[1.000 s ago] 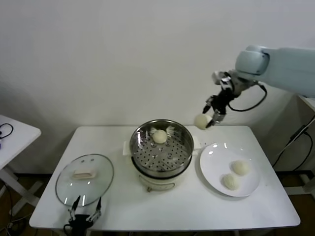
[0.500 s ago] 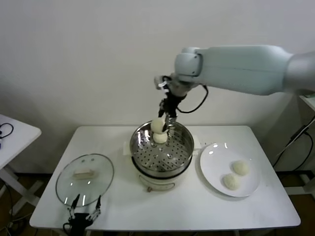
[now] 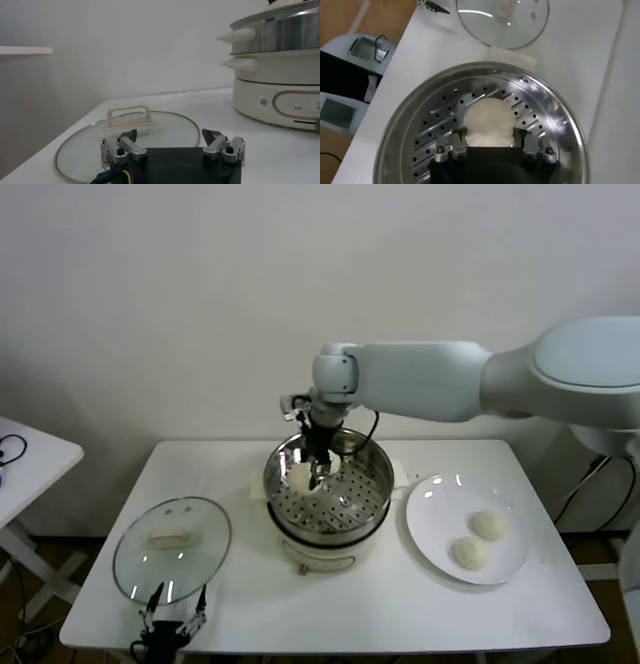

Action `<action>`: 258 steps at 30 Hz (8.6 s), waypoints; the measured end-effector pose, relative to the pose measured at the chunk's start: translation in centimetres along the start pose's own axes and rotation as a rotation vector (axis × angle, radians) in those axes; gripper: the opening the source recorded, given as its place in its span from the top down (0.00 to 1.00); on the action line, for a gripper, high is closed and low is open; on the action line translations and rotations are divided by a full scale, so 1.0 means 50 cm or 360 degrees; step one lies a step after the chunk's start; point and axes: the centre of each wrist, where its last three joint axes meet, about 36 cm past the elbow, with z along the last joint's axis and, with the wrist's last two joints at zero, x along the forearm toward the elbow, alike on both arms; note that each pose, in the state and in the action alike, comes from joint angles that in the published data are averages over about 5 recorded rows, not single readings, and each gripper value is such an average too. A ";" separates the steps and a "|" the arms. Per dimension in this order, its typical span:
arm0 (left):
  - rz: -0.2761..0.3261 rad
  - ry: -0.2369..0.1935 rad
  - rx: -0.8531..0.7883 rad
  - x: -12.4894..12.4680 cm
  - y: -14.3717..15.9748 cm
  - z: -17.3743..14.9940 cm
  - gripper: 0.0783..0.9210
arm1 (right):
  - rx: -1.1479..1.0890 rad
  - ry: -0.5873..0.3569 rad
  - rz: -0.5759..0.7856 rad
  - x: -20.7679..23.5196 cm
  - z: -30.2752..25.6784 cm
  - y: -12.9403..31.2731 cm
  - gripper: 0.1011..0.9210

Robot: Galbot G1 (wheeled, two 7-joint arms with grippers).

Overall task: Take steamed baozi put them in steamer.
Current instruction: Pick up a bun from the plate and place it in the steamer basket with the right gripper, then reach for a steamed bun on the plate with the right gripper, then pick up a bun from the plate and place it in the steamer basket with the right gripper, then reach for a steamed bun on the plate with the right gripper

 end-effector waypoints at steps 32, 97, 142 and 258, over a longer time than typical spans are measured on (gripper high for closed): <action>0.0002 -0.0010 -0.0014 0.005 0.000 -0.009 0.12 | 0.0035 0.0015 0.0045 0.008 0.025 -0.005 0.12; -0.0008 0.0039 -0.0060 0.022 -0.014 -0.005 0.12 | -0.0442 0.0192 -0.0037 -0.180 0.679 0.457 0.16; -0.0016 0.0044 -0.0077 0.013 -0.018 -0.008 0.12 | 0.1613 0.0161 0.0079 0.296 0.154 0.185 0.34; -0.0025 0.0063 -0.0099 0.022 -0.020 -0.003 0.12 | -0.0468 0.0336 0.0055 -0.132 0.800 0.383 0.36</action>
